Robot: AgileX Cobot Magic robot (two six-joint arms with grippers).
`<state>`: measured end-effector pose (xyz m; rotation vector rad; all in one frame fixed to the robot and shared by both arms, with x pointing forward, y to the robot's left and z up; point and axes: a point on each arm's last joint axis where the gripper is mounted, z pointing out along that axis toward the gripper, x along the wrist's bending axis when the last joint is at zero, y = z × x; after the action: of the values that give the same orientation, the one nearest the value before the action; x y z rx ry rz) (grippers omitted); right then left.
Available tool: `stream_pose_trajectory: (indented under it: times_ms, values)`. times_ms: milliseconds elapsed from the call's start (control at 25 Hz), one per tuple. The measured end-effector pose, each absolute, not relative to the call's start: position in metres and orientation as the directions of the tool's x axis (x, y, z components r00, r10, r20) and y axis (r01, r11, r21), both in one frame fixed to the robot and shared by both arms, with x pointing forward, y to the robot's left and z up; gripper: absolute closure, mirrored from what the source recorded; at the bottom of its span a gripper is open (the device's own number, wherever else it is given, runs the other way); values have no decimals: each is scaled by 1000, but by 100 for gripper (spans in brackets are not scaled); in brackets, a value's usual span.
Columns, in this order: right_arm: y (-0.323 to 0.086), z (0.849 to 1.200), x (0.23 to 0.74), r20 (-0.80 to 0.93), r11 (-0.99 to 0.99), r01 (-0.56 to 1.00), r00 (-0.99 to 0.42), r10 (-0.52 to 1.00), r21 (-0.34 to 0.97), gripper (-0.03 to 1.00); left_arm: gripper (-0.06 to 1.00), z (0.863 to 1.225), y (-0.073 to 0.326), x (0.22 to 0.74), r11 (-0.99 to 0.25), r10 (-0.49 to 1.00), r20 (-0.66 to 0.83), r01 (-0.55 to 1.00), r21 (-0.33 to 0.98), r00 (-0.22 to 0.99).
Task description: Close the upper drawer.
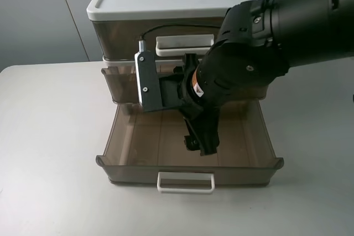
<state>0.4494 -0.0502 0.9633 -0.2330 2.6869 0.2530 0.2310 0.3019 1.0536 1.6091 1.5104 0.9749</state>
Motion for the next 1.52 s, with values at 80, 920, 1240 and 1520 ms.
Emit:
stream_pose_trajectory:
  times_ms: [80,920,1240,1520]
  values:
    - [-49,963,450,-437,969,-195,-892,-112,150,29,20,1054,302,231,-62,998,54,460,886,31]
    - [-50,959,451,-414,976,-58,-910,34,208,29,20,1054,302,231,-63,998,55,460,886,32]
    - [-50,967,448,-373,956,52,-914,162,288,29,20,1054,302,231,-63,998,55,460,886,32]
    - [-52,979,444,-341,929,120,-907,246,351,29,20,1054,302,231,-63,998,55,460,886,32]
